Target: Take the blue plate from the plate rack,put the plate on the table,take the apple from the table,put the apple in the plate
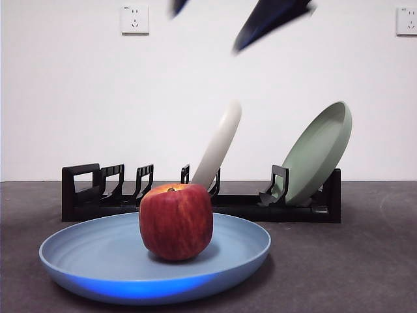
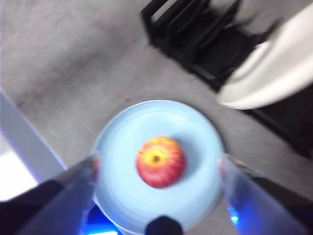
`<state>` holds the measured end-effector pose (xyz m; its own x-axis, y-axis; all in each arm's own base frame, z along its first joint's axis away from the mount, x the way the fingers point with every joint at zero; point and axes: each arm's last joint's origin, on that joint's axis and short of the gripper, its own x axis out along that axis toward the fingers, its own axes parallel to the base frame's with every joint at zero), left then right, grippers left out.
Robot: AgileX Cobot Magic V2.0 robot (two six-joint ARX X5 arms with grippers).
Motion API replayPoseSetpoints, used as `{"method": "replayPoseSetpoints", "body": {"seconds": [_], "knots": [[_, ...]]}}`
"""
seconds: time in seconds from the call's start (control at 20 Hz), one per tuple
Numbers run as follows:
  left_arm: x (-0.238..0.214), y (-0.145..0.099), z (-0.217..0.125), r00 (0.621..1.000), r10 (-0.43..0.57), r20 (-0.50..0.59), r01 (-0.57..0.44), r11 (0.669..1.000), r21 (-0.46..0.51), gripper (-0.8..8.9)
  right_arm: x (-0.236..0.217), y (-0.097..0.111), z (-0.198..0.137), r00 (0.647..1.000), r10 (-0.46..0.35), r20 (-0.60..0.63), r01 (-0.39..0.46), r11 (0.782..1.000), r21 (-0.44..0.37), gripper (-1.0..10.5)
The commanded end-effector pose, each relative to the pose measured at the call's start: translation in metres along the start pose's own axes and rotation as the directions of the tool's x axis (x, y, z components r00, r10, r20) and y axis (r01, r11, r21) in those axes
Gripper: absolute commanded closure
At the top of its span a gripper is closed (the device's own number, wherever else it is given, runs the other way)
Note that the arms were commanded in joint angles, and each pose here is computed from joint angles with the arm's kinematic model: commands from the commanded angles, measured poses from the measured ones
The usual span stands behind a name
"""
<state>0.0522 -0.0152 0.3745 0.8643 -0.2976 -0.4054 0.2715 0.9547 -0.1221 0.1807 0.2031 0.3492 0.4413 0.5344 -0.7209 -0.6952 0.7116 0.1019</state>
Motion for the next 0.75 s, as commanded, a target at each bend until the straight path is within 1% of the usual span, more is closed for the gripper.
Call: {"method": "replayPoseSetpoints", "body": {"seconds": [0.05,0.1,0.2,0.25,0.4,0.45,0.55,0.6,0.7,0.75], "knots": [[0.005,0.0,0.003,1.0,-0.002,0.004,0.002,1.0,0.028,5.32,-0.026,-0.004,-0.005,0.997,-0.068,0.038,0.068,0.998,-0.008,9.6],[0.007,0.0,0.003,1.0,-0.007,0.002,0.007,0.999,0.036,6.25,-0.036,-0.005,-0.008,0.994,-0.091,0.053,0.092,0.996,-0.005,9.6],[0.011,0.0,0.005,0.999,-0.034,-0.003,0.034,0.998,0.047,8.42,-0.052,-0.006,-0.012,0.989,-0.126,0.079,0.126,0.992,0.0,9.6],[0.013,-0.001,0.006,0.999,-0.05,-0.006,0.05,0.998,0.048,8.18,-0.059,-0.007,-0.015,0.986,-0.141,0.093,0.141,0.99,0.002,9.6],[0.019,-0.001,0.007,0.997,-0.077,-0.015,0.078,0.993,0.091,8.21,-0.078,-0.008,-0.023,0.972,-0.186,0.146,0.185,0.983,0.015,9.6],[0.023,-0.001,0.005,0.997,-0.077,-0.012,0.078,0.992,0.095,8.21,-0.081,-0.009,-0.029,0.969,-0.182,0.168,0.181,0.983,0.024,9.6],[0.035,0.001,-0.006,0.997,-0.076,-0.014,0.077,0.993,0.095,8.21,-0.083,-0.011,-0.047,0.954,-0.173,0.244,0.162,0.985,0.066,9.6],[0.04,0.003,-0.014,0.997,-0.075,-0.015,0.076,0.993,0.095,8.21,-0.082,-0.012,-0.06,0.944,-0.169,0.285,0.153,0.985,0.077,9.6],[0.051,0.006,-0.034,0.997,-0.076,-0.004,0.076,0.994,0.082,8.21,-0.075,-0.016,-0.089,0.92,-0.162,0.357,0.124,0.984,0.128,9.6],[0.054,0.007,-0.044,0.997,-0.08,0.01,0.079,0.995,0.055,8.21,-0.071,-0.018,-0.103,0.907,-0.184,0.379,0.132,0.978,0.16,9.6]]}}
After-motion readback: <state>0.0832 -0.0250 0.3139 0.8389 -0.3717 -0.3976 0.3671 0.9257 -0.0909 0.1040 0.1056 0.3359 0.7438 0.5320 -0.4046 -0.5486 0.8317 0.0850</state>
